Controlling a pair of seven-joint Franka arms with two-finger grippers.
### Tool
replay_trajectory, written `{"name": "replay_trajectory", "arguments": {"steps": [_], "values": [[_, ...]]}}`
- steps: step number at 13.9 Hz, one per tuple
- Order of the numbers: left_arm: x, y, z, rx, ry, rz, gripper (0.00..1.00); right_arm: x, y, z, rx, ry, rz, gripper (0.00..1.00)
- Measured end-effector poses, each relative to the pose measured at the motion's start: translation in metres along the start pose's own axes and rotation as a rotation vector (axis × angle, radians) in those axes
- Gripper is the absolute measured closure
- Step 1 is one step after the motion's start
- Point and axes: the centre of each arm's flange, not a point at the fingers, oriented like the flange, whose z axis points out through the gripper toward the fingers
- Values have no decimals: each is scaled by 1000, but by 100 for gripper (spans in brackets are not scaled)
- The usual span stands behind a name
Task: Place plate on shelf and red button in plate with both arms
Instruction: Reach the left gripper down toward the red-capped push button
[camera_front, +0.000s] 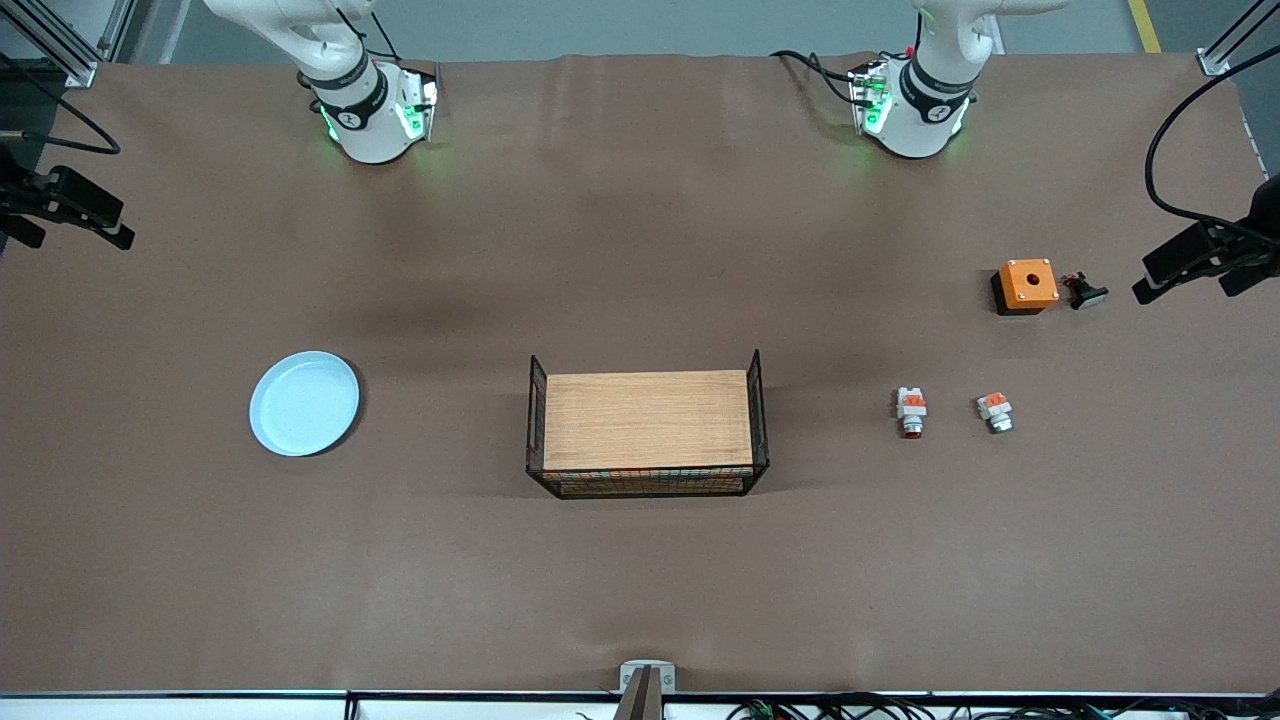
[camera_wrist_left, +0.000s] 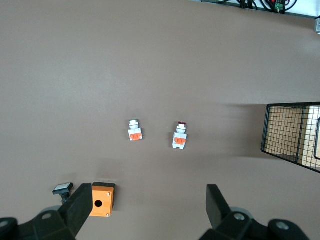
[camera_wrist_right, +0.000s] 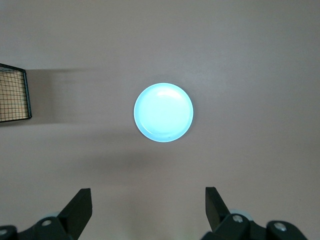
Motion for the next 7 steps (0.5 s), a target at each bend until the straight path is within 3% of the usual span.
{"name": "replay_trajectory", "arguments": {"steps": [7], "values": [[0,-2,0,0,0,-3,0,0,3,1,24,-1,8,0]]}}
